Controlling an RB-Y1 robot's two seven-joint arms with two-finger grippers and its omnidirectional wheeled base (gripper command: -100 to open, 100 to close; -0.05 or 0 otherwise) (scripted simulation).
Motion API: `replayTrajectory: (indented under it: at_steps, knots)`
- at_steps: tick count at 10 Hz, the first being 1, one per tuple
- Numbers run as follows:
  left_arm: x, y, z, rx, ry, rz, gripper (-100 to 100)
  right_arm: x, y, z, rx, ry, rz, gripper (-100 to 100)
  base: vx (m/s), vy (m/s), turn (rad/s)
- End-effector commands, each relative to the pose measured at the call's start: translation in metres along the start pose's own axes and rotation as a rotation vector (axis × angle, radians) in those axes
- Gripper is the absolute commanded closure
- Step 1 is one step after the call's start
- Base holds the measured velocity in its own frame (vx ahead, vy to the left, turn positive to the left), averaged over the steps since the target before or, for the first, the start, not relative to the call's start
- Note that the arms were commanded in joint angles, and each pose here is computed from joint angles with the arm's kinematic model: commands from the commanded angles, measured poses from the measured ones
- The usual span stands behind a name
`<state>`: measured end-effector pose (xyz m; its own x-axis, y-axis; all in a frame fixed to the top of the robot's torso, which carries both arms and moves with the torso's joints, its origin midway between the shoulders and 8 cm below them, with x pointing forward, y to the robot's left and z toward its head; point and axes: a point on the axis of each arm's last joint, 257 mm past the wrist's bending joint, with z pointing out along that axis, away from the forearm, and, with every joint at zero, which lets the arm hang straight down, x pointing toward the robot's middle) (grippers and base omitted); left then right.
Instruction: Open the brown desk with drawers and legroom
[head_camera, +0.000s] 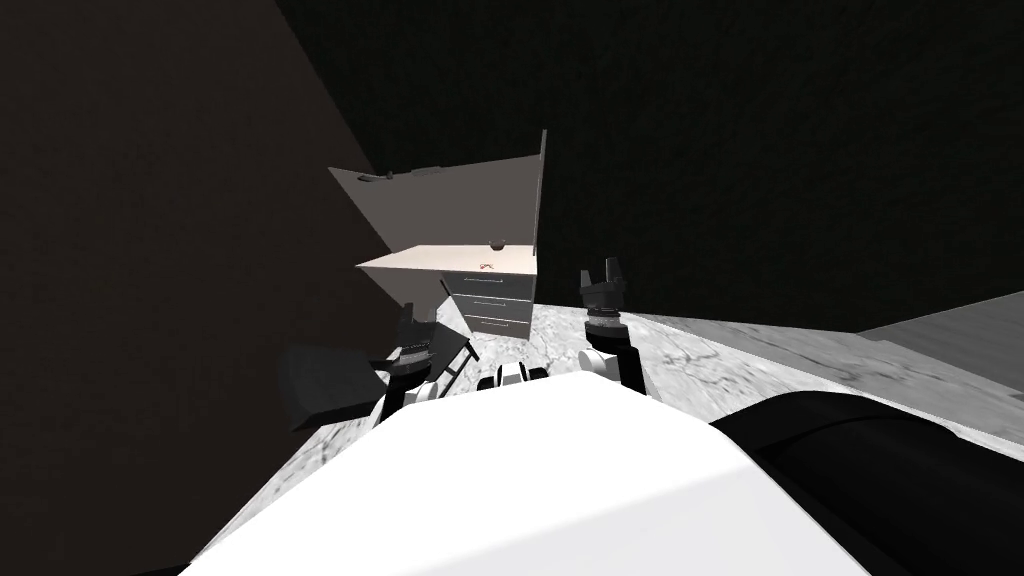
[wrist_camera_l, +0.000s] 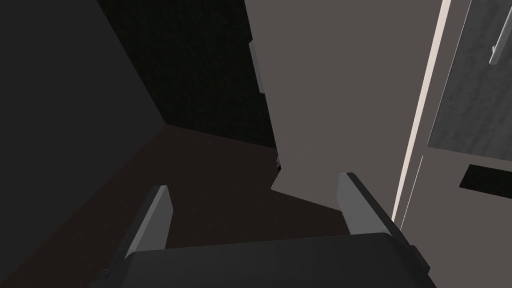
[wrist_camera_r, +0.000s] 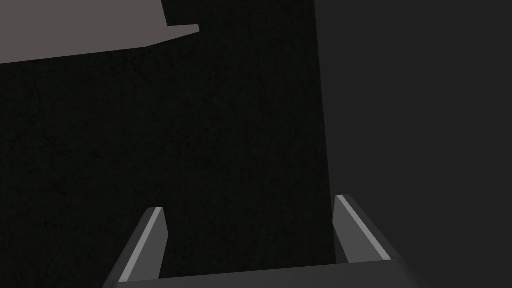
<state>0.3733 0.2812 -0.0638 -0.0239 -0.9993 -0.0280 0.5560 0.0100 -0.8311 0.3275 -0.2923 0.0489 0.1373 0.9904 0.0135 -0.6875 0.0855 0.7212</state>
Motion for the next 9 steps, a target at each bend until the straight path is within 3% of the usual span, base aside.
replayTrajectory:
  at_steps: [1, 9]
  knots:
    - [-0.008, 0.019, -0.009, -0.042, -0.003, 0.001, -100, 0.0, 0.0, 0.0, 0.0, 0.0, 0.0, 0, 0.103, -0.038, -0.083]
    - [-0.035, 0.075, -0.036, -0.175, 0.013, 0.032, -100, 0.0, 0.0, 0.0, 0.0, 0.0, 0.0, 0, 0.105, -0.027, -0.107]
